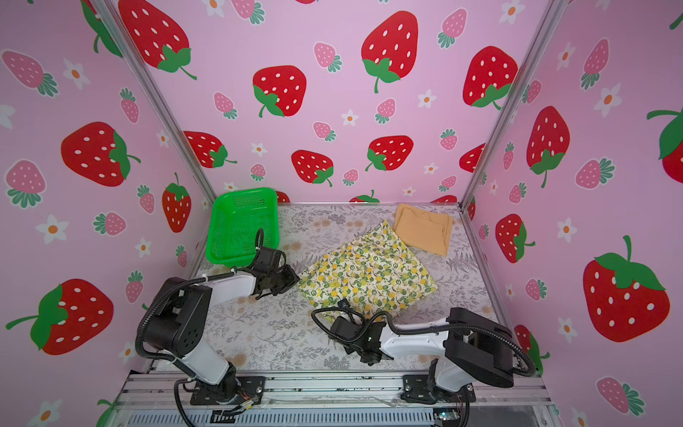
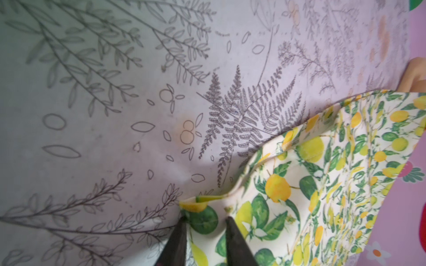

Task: Fold and stack skirts
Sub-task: Fold the skirt at the center of the table.

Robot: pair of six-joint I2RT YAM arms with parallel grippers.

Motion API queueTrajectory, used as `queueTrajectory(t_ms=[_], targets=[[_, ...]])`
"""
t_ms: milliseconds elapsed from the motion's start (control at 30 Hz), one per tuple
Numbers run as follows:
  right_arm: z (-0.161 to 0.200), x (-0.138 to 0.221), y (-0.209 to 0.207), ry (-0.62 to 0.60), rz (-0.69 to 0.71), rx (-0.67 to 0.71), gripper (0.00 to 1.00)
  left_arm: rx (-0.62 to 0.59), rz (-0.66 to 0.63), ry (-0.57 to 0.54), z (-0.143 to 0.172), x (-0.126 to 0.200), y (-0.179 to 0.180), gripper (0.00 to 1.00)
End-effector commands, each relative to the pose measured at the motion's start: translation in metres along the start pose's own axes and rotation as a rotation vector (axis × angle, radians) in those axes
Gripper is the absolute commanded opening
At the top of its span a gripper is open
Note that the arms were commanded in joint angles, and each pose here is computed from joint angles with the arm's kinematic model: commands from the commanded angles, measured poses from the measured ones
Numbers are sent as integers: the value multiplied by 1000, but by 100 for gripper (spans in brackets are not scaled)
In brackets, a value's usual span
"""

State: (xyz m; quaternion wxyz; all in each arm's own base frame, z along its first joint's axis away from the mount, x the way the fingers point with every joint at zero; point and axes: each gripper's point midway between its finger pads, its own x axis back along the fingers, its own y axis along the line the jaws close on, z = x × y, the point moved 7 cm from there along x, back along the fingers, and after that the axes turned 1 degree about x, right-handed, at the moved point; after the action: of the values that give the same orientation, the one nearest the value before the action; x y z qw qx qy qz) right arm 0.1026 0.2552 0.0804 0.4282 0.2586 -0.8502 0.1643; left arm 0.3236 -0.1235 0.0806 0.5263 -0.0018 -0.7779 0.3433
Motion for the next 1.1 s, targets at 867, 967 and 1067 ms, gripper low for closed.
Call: queueTrajectory(t_ms=[867, 967, 1067], targets=[[0, 11, 23, -61, -166, 40, 77, -92, 49, -101, -27, 64, -48, 0], [9, 12, 37, -54, -176, 83, 77, -92, 46, -101, -28, 63, -49, 0], [16, 6, 35, -33, -154, 78, 68, -93, 51, -100, -28, 63, -50, 0]])
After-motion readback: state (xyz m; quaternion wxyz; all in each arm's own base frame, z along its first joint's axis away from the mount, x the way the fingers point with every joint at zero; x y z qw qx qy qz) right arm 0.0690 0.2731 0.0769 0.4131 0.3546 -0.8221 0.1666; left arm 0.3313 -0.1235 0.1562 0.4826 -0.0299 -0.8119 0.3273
